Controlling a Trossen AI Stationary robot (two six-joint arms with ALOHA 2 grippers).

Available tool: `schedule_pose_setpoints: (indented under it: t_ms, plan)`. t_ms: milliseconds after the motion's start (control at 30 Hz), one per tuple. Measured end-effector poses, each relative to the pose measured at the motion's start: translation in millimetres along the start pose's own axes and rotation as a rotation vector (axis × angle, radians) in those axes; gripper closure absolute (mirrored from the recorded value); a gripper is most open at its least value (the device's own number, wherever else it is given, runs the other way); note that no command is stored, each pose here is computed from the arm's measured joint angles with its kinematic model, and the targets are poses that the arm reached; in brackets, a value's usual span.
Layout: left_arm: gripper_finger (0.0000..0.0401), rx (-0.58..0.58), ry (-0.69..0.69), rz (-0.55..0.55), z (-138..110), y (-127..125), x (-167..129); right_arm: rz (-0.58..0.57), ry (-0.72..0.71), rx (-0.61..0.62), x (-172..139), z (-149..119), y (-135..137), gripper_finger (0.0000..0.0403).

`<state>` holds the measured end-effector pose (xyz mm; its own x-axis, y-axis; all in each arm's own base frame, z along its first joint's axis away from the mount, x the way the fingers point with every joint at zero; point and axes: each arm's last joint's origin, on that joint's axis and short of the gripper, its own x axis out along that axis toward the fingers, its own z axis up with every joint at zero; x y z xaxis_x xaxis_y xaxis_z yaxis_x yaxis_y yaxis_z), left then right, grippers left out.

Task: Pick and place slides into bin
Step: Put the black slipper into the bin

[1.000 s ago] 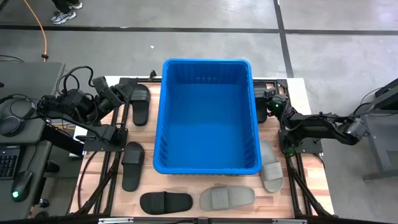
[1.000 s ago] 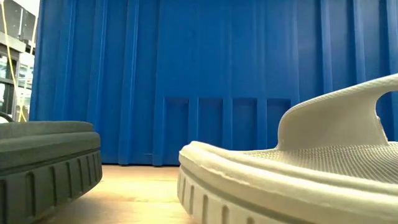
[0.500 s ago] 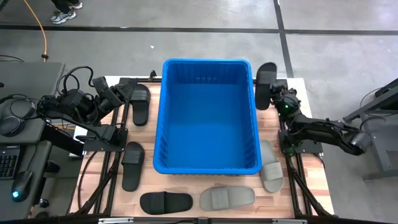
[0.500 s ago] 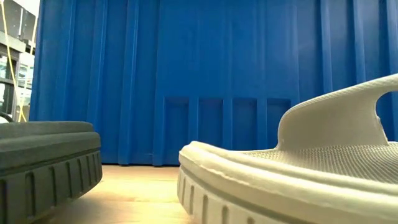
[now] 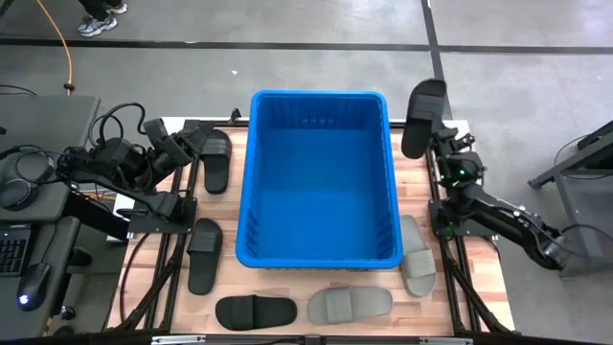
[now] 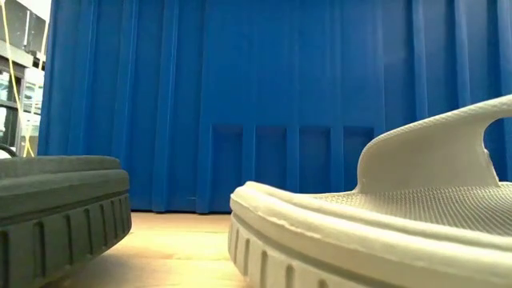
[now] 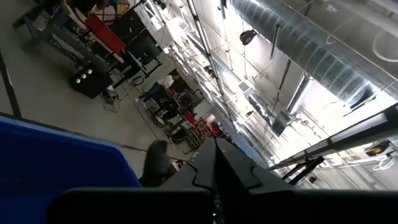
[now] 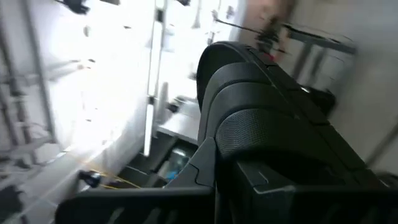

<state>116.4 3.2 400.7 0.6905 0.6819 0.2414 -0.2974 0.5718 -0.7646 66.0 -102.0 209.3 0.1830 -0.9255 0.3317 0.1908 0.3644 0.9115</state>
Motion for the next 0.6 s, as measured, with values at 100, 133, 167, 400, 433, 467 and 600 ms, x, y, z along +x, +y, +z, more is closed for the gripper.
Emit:
schedule_pose_setpoints:
  t_ms: [100,133,167,400,433,467,600]
  plan:
    - [0.0400,0.001,-0.001,0.001,0.1,0.1,-0.1,0.044,-0.026,-0.016,2.4,7.9,19.6,0.0403]
    - [0.0400,0.003,-0.001,0.003,0.0,0.2,-0.1,0.056,-0.021,-0.029,3.6,10.4,27.2,0.0403]
    - [0.0400,0.006,0.001,0.004,-0.4,0.3,0.0,0.070,-0.010,-0.048,5.2,13.2,36.1,0.0403]
    - [0.0400,0.047,0.025,0.025,-8.5,1.0,3.2,0.109,0.177,-0.208,18.3,31.1,110.3,0.0403]
    - [0.0400,0.052,0.029,0.027,-9.9,0.9,3.8,0.110,0.198,-0.228,19.8,32.9,119.1,0.0403]
    - [0.0400,0.059,0.033,0.029,-11.6,0.8,4.6,0.118,0.217,-0.243,21.0,34.5,127.5,0.0403]
    - [0.0394,0.092,0.043,0.059,-18.1,1.8,7.2,0.151,0.279,-0.265,26.5,35.8,150.3,0.0403]
